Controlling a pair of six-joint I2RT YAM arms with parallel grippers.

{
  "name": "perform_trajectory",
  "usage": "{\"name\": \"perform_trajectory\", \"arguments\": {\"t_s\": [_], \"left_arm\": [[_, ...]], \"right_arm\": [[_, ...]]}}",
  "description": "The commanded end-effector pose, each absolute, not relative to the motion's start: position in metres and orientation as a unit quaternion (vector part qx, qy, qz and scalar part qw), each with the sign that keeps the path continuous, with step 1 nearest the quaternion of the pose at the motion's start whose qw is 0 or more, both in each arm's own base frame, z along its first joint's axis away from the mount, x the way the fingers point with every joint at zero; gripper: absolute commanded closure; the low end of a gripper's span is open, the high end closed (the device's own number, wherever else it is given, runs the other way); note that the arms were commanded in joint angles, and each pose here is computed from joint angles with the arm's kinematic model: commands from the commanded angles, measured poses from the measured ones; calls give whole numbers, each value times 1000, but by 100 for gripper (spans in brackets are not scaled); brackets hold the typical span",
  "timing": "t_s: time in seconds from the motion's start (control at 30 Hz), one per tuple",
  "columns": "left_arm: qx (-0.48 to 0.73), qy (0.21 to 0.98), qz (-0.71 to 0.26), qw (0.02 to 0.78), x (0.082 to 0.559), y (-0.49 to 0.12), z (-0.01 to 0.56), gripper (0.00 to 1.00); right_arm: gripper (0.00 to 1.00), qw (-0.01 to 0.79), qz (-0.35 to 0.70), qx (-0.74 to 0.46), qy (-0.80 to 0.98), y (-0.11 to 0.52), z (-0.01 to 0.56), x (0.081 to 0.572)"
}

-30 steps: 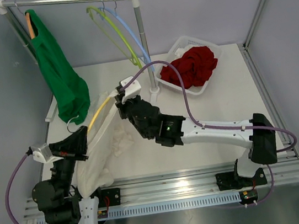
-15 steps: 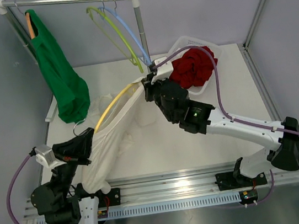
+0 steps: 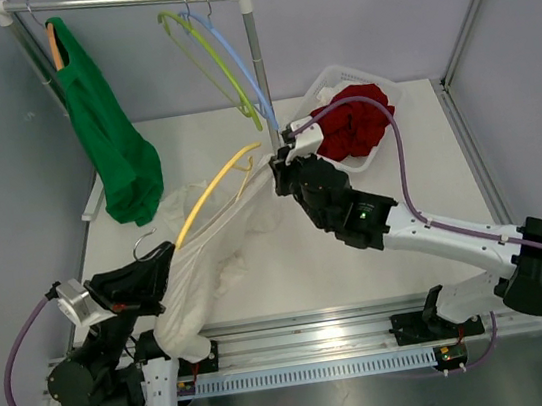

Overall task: Remove the t-shirt from the hanger
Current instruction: Remove the tshirt from the hanger

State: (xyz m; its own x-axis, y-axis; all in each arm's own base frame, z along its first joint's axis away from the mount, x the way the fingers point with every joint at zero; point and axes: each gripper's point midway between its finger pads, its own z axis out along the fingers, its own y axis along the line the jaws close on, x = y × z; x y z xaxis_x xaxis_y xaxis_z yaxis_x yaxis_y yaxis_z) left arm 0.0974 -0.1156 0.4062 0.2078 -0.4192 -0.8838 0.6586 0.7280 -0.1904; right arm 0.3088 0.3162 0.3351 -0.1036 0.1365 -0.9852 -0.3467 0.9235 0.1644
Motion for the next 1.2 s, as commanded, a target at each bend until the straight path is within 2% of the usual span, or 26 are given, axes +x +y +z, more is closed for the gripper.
{"name": "perform_trajectory", "arguments": {"t_s": [0.0, 0.1, 0.2, 0.33, 0.47, 0.57, 0.7, 0.73, 0.87, 1.13, 1.17], "left_arm": [[159, 448, -359, 803, 47, -124, 444, 100], [148, 447, -357, 807, 49, -122, 446, 100], [121, 459, -353, 806, 60, -115, 444, 100], [69, 481, -321, 813, 76, -98, 435, 100], [58, 483, -312, 816, 82, -93, 431, 100], [56, 484, -313, 815, 84, -93, 429, 100], [53, 482, -313, 817, 82, -92, 428, 100], [55, 480, -314, 817, 81, -92, 429, 100], [58, 479, -321, 815, 80, -95, 428, 100], [70, 456, -354, 814, 70, -103, 432, 100], [70, 455, -355, 813, 70, -103, 432, 100]], "right_arm": [[100, 695, 182, -22, 695, 280, 361, 313], [100, 697, 239, -68, 673, 292, 358, 295], [100, 688, 327, -189, 620, 325, 357, 259], [99, 681, 351, -310, 562, 358, 331, 211], [92, 649, 375, -417, 514, 393, 310, 172], [80, 615, 425, -468, 471, 414, 299, 143], [36, 587, 469, -499, 432, 426, 283, 120], [19, 586, 472, -501, 428, 428, 282, 118], [0, 572, 491, -511, 414, 433, 273, 109], [1, 580, 495, -505, 403, 450, 268, 109], [9, 573, 492, -514, 408, 455, 258, 110]]}}
